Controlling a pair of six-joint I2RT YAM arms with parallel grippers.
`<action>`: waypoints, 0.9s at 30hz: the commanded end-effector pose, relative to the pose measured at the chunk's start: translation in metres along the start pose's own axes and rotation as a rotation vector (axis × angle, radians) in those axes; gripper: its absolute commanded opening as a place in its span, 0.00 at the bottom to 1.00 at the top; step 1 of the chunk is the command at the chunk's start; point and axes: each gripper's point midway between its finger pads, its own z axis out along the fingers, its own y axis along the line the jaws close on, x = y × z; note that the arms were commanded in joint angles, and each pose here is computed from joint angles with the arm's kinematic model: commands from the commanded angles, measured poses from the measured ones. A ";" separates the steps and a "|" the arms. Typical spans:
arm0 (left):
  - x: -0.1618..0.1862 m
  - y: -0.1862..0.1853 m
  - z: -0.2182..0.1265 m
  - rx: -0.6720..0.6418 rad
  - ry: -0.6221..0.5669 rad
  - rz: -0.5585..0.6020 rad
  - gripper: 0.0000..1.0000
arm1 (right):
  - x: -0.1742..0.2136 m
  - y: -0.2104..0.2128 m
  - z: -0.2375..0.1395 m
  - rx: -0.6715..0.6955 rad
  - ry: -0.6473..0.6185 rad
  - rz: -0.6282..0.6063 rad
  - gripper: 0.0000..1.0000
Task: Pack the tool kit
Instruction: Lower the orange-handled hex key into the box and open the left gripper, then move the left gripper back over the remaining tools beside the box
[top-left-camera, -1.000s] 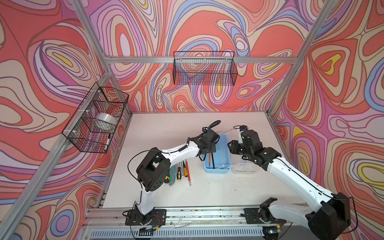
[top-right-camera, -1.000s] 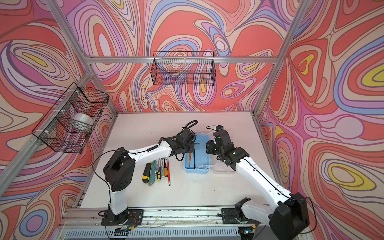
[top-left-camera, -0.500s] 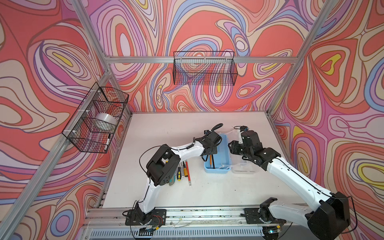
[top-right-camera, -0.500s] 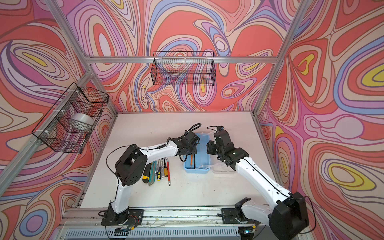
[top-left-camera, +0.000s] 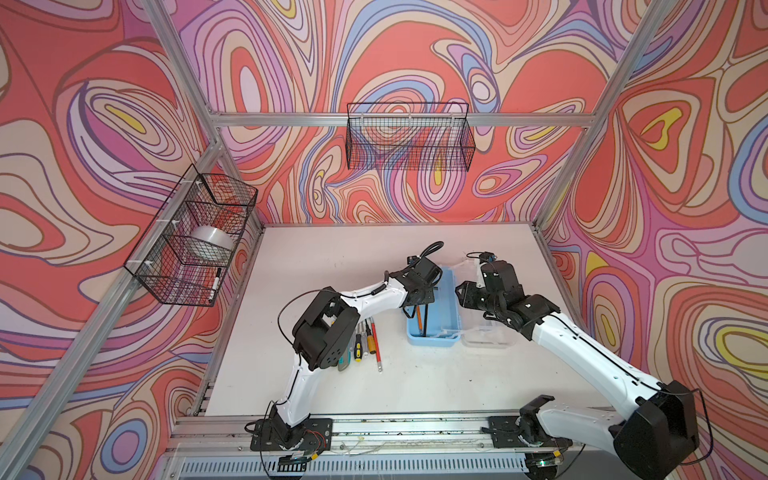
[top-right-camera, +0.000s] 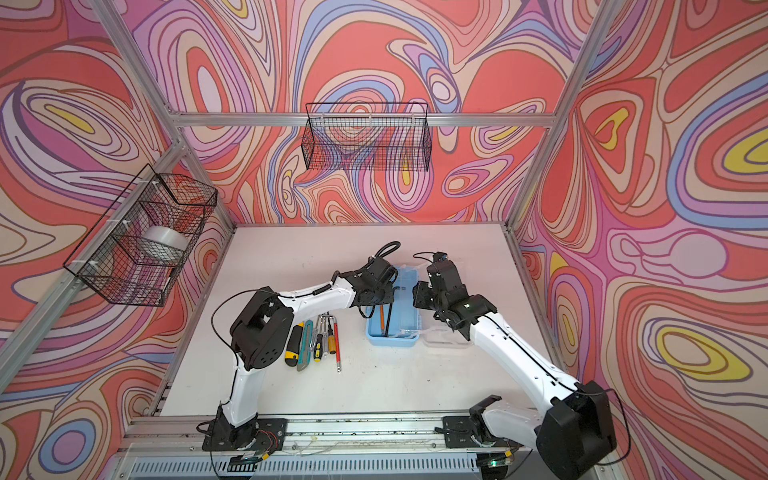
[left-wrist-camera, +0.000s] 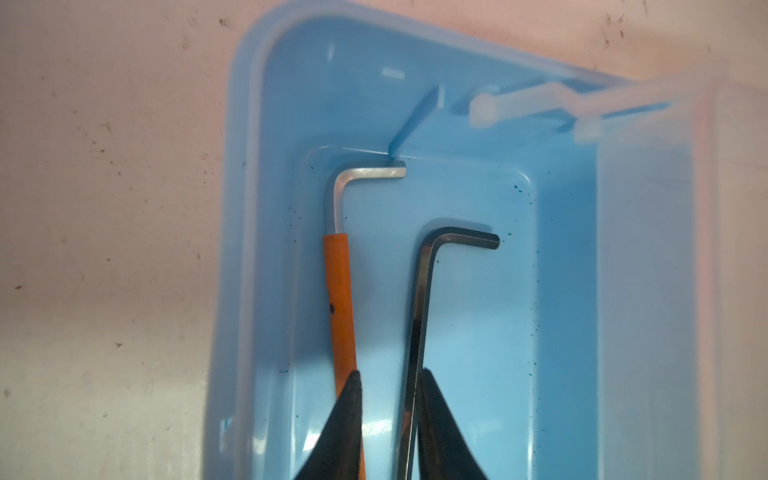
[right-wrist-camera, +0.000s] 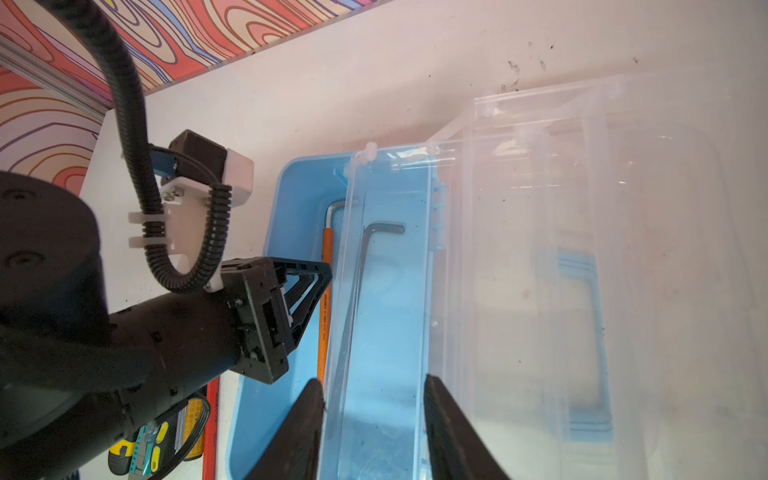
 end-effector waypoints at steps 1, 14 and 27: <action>-0.007 -0.002 -0.004 0.010 -0.008 -0.008 0.25 | -0.006 0.001 -0.002 -0.002 -0.015 -0.010 0.42; -0.053 -0.004 -0.116 0.089 -0.232 0.102 0.44 | -0.027 0.018 -0.013 -0.056 -0.052 -0.071 0.43; -0.003 0.115 -0.152 -0.152 -0.190 0.039 0.47 | -0.020 0.054 -0.021 -0.128 -0.046 -0.139 0.44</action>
